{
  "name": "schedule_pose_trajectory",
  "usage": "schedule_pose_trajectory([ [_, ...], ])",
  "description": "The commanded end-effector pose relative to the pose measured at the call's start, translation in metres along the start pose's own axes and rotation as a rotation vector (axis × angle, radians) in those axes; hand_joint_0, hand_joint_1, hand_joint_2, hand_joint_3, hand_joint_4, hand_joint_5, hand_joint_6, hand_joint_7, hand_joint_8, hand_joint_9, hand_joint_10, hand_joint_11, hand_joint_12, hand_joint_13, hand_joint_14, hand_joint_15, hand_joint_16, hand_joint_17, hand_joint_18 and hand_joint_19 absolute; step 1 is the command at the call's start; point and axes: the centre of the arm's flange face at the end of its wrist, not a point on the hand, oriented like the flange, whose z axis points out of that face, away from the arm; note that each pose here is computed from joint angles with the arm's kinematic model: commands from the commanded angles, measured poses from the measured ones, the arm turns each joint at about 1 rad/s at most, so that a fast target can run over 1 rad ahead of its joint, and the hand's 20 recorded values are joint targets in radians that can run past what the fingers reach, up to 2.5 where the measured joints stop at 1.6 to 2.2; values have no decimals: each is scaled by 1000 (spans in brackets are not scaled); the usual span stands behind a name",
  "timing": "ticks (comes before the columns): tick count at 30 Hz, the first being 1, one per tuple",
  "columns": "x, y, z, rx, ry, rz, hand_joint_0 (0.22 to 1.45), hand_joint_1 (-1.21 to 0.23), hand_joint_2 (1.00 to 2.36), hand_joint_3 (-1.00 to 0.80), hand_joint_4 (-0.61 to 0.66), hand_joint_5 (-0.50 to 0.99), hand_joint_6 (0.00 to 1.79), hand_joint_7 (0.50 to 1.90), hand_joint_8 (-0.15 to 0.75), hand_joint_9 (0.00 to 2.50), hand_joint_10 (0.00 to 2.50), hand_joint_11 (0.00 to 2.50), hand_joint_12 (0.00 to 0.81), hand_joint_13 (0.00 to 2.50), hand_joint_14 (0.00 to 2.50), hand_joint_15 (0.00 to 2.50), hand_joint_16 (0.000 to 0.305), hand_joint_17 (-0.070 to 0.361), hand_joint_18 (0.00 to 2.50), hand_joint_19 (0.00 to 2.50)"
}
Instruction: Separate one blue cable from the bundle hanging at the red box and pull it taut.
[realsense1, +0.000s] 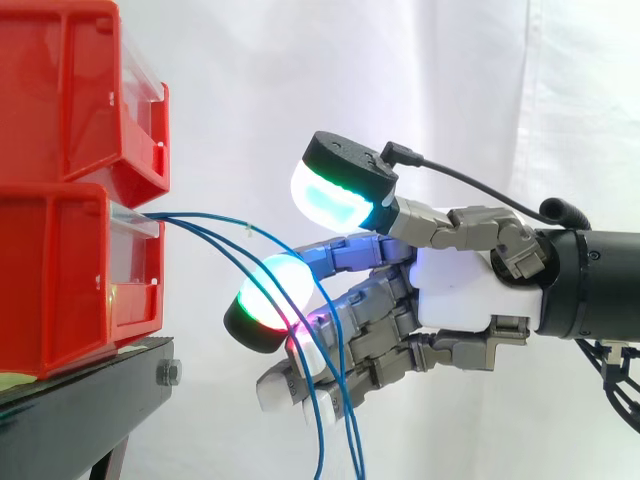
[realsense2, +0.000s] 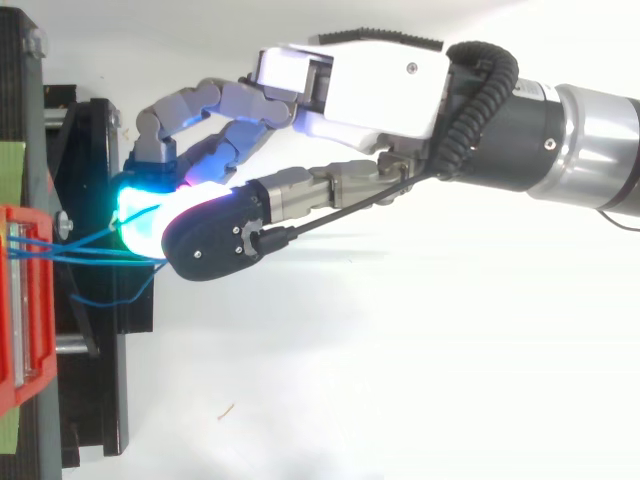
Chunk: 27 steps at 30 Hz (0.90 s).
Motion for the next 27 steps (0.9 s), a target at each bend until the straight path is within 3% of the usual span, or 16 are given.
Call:
schedule_pose_trajectory([
  [1, 1, 0, 0, -7, -1, 0, 565, -433, 1000, -500, 225, -164, 637, 1044, 352, 927, 12, 735, 334, 792, 13, 386, 40, 89, 752, 306],
  [27, 1, 0, 0, -3, 0, -4, 541, -528, 1000, -500, 234, -173, 595, 1078, 369, 748, 8, 958, 382, 957, 18, 863, 45, 102, 783, 402],
])
